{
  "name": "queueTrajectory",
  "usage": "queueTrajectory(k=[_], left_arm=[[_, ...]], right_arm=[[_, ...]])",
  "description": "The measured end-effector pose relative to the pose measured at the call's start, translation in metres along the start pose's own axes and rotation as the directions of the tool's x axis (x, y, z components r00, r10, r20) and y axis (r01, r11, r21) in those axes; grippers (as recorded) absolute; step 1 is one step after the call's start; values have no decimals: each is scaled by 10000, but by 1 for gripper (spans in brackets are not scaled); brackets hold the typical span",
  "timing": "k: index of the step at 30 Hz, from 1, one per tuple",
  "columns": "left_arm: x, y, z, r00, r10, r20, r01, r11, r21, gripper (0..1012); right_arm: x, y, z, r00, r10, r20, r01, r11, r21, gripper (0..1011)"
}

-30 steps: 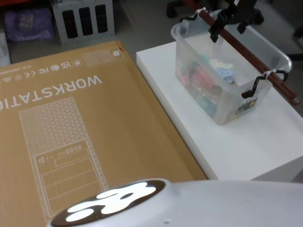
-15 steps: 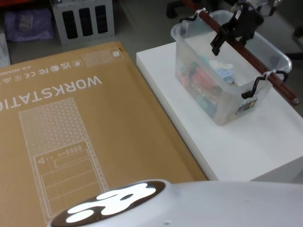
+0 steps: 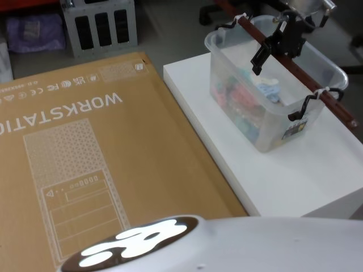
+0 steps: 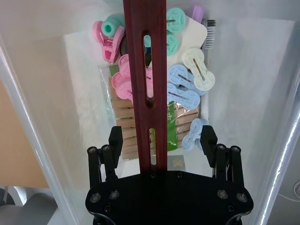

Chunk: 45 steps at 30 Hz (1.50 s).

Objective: Use one hand to grasp the basket and place it at the designated location.

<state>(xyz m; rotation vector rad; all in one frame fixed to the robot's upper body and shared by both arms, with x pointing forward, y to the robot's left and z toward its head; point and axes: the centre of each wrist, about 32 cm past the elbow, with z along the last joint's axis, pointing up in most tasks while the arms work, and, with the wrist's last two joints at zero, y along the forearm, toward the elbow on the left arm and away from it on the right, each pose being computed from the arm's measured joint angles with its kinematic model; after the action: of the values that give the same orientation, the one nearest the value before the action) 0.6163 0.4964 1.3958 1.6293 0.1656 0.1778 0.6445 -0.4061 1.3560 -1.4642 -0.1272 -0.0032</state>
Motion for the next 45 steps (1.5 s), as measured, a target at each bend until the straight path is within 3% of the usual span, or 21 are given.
queueTrajectory(k=[10,28,29,36,45], left_arm=[[0,0,0,10000,0,1,0,10000,-1,0],[0,0,0,10000,0,0,0,10000,0,0],[0,0,0,10000,0,2,0,10000,-1,0],[0,0,0,10000,0,1,0,10000,0,0],[0,0,1,10000,0,3,0,10000,-1,0]], right_arm=[[21,23,9,9998,193,4,-193,9998,-16,981],[10,31,8,9999,171,8,-171,9999,-16,466],[10,31,7,9999,169,7,-169,9999,-16,395],[9,31,8,9999,164,8,-164,9999,-13,181],[-5,24,13,9999,127,44,-127,9999,0,89]])
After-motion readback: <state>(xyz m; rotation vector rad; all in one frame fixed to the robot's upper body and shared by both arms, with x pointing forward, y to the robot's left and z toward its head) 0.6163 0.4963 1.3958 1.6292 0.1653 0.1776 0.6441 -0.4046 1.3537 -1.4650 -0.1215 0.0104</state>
